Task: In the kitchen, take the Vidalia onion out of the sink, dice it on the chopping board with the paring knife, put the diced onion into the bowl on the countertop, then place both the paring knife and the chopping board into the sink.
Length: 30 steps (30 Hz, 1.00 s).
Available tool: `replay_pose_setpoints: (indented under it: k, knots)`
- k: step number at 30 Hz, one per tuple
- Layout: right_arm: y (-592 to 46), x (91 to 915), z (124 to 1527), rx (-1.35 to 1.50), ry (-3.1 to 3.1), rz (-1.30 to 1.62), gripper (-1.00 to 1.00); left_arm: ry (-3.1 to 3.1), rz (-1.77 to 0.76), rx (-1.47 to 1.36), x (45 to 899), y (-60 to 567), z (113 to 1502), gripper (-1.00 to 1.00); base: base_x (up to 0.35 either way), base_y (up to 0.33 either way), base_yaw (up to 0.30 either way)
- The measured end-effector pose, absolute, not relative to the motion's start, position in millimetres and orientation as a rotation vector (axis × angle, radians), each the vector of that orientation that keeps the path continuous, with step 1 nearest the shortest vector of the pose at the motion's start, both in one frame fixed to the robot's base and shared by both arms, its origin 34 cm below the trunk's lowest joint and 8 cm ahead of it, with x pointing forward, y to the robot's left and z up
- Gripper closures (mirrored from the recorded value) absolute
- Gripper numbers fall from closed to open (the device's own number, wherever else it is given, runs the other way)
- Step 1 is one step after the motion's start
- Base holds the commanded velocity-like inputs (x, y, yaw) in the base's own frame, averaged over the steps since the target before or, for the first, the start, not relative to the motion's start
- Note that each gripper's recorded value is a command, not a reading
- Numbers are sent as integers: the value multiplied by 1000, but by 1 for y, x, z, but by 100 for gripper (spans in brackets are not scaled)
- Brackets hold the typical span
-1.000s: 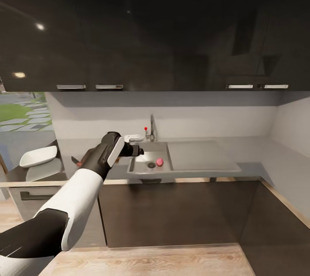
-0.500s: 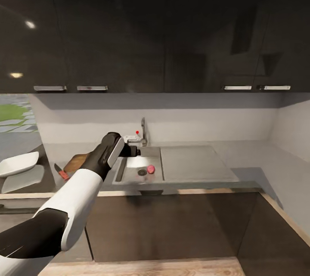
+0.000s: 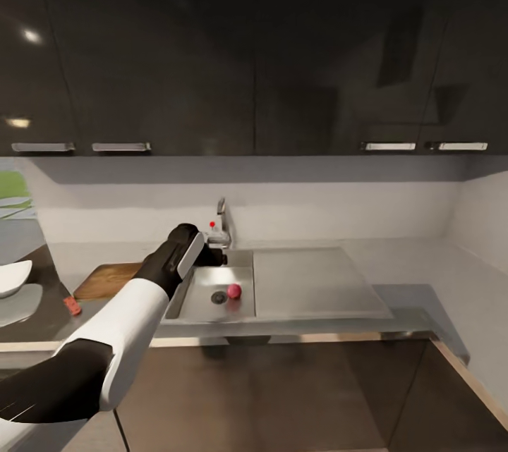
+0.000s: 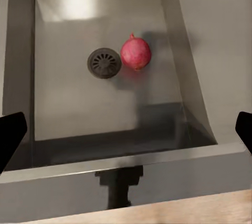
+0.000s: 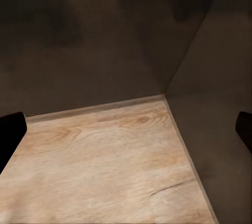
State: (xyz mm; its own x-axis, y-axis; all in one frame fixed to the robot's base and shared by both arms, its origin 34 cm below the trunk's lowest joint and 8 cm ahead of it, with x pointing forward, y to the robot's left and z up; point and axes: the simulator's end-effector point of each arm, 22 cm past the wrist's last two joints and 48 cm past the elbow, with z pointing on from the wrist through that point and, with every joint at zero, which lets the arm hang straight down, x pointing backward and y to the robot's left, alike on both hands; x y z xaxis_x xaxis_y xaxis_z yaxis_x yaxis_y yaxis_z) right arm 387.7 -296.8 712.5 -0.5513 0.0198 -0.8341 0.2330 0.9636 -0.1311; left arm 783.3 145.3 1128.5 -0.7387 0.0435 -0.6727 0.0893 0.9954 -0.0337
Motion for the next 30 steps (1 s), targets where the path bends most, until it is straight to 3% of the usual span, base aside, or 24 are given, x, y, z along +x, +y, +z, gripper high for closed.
replay_pose_setpoints:
  k: [15, 30]
  knots:
    - [-258, 281, 629, 54, 2667, -133, -100, 2428, -46, 58, 783, 166, 1107, -100, 57, -30, 0]
    - [-261, 272, 625, 52, 2715, -117, -100, 2455, -22, 28, 782, 183, 1086, -100, 19, 0, 0]
